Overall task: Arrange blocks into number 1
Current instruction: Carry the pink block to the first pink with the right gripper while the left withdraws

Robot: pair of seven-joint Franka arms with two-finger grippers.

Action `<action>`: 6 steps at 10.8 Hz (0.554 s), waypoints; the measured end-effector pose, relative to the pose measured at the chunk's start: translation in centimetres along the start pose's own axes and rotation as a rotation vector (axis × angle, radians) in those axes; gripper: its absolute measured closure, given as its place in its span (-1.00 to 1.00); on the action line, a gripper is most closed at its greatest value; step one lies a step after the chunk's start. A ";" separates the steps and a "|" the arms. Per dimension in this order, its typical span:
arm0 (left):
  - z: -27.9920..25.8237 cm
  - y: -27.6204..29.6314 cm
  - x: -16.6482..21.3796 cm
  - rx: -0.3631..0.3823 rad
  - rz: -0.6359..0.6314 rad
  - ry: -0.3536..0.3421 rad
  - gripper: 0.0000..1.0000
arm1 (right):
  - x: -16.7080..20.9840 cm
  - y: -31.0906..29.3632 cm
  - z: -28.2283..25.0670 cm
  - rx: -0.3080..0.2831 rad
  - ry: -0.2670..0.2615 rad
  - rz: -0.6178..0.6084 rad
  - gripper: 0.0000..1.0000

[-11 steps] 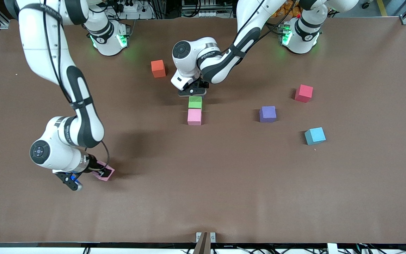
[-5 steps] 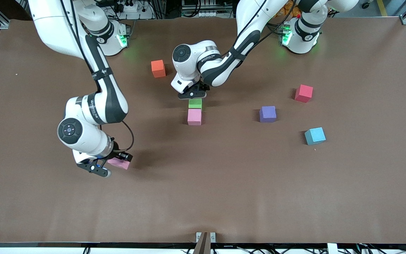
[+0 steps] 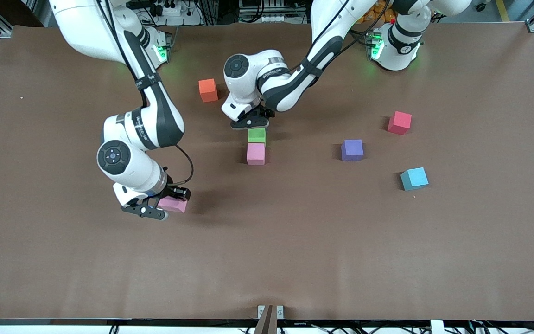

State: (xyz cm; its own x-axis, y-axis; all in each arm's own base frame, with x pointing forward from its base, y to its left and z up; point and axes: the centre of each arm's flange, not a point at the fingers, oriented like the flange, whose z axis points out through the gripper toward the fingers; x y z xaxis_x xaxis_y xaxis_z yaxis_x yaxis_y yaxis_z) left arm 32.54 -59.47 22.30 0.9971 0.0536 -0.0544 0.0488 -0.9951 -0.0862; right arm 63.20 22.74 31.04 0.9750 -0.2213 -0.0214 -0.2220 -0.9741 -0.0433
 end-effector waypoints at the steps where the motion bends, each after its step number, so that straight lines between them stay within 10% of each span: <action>1: -1.7 -0.3 0.1 0.011 -0.013 0.010 -1.00 | -0.2 0.0 0.0 0.000 -0.003 -0.007 -0.29; 6: -9.4 -8.5 7.7 0.061 -0.196 0.032 -1.00 | -3.8 -5.4 1.1 -0.005 -0.005 -0.105 -0.29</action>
State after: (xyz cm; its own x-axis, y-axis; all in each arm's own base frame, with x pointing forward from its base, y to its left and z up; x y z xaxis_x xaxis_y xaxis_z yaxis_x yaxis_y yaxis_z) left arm 40.37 -51.40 31.96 0.9702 0.2423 0.0012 0.2396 -0.9589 -0.1521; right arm 60.64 28.87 30.30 0.9928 -0.1178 -0.0220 -0.1186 -0.9921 -0.0407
